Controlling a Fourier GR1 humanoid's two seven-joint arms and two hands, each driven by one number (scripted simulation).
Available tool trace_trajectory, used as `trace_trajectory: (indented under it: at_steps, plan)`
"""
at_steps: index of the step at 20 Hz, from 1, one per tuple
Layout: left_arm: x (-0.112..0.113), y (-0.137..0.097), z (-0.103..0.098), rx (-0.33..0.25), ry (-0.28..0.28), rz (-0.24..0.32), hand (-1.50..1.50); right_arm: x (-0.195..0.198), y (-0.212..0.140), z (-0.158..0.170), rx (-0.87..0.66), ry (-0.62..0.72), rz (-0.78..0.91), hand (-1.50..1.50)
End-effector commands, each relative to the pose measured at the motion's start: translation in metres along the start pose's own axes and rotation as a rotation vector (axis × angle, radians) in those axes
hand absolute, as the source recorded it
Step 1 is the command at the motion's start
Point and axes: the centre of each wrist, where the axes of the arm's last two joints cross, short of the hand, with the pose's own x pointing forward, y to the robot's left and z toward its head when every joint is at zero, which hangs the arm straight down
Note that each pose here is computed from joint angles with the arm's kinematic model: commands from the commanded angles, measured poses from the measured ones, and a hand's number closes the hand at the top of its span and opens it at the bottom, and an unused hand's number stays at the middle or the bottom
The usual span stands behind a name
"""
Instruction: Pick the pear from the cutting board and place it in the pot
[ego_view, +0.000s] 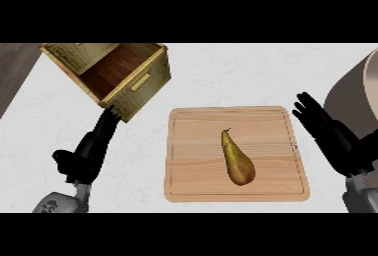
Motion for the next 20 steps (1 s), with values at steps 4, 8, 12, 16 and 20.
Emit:
trace_trajectory:
  at_steps: [4, 8, 12, 16, 20]
  plan:
    - [-0.003, 0.08, 0.008, 0.219, 0.142, -0.266, 0.0, 0.028, 0.078, -0.023, 0.032, -0.208, 0.256, 1.5]
    - [-0.02, 0.1, 0.023, 0.306, 0.309, -0.288, 0.0, 0.071, 0.025, -0.024, -0.355, -0.417, 0.622, 1.5]
    - [-0.019, 0.109, 0.023, 0.354, 0.369, -0.297, 0.0, 0.039, 0.087, -0.018, -0.457, -0.596, 0.65, -1.5]
    - [-0.005, 0.102, 0.009, 0.356, 0.389, -0.302, 0.0, 0.013, 0.139, -0.001, -0.468, -0.653, 0.77, -1.5]
    - [-0.001, 0.109, 0.013, 0.373, 0.412, -0.316, 0.0, -0.003, 0.165, 0.019, -0.429, -0.473, 0.92, -1.5]
